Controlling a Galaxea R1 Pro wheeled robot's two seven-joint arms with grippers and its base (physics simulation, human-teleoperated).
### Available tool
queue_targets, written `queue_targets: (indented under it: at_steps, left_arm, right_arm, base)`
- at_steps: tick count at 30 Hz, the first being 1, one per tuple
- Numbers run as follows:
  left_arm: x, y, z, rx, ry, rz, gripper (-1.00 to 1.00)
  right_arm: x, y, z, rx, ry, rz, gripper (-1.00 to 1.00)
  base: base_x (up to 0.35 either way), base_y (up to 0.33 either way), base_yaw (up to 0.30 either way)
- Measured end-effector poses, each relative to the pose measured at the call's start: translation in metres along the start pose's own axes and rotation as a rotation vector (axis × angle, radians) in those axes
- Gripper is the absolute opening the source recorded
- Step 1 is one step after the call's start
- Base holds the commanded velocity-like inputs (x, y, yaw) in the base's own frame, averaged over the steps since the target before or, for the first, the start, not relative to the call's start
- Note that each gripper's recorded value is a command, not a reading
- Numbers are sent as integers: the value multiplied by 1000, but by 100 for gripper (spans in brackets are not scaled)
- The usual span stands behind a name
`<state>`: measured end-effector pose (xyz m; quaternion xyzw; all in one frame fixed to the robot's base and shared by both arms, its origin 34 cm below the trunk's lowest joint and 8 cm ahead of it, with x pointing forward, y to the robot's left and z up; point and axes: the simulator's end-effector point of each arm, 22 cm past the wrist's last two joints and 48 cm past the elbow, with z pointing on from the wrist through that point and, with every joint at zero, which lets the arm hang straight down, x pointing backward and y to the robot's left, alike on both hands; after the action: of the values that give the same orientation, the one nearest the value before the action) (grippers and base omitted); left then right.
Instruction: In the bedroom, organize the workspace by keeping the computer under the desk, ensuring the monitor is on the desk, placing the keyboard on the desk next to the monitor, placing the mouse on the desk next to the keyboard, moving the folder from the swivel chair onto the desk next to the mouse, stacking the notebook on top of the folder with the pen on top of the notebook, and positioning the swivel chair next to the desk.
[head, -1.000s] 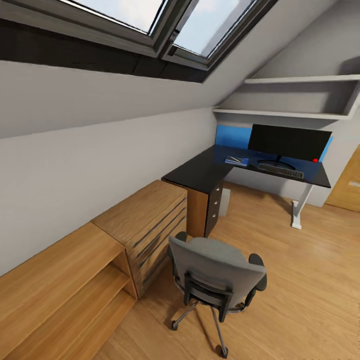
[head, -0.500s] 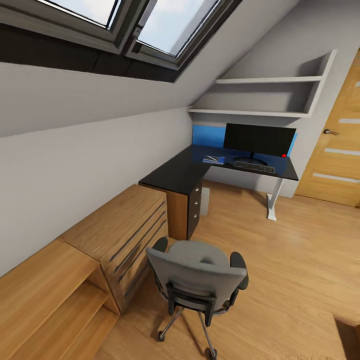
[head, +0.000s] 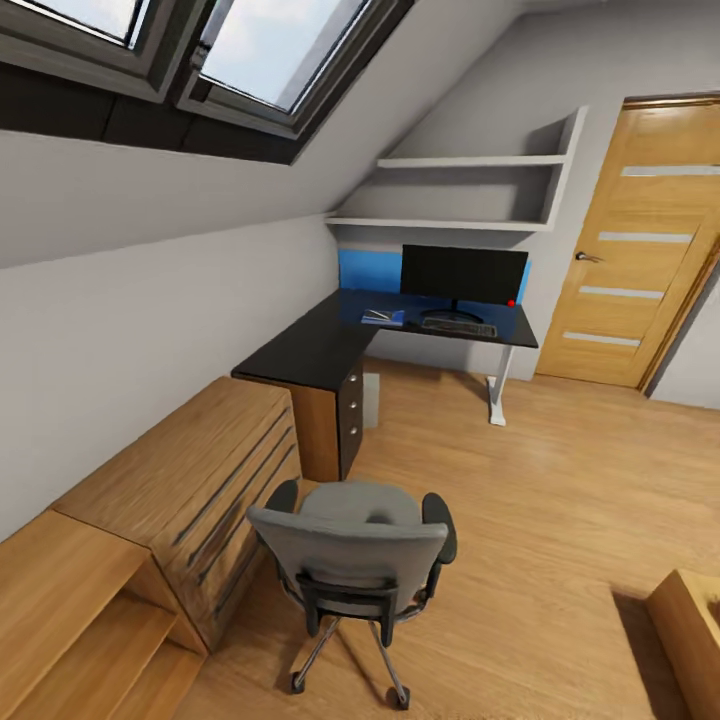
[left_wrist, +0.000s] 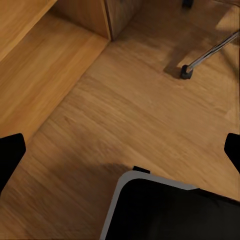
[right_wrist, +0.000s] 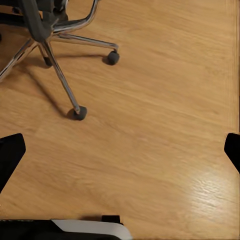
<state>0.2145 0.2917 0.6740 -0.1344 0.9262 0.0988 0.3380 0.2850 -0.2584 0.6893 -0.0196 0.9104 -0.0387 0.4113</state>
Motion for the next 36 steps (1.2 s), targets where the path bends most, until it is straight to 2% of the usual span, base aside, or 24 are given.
queue_targets:
  at_steps: [6,17,29,36]
  left_arm:
    - [0,0,0,0,0,0,100]
    - [0,0,0,0,2,0,100]
    - [0,0,0,-1,2,0,100]
    - [1,0,0,-2,3,-1,100]
  right_arm:
    - [0,0,0,0,0,0,100]
    - [0,0,0,1,-1,1,100]
    - [0,0,0,0,-1,1,100]
    - [0,0,0,2,1,1,100]
  base:
    - [0,250,-300]
    - [0,63,-300]
    - [0,251,-300]
    - [0,86,-292]
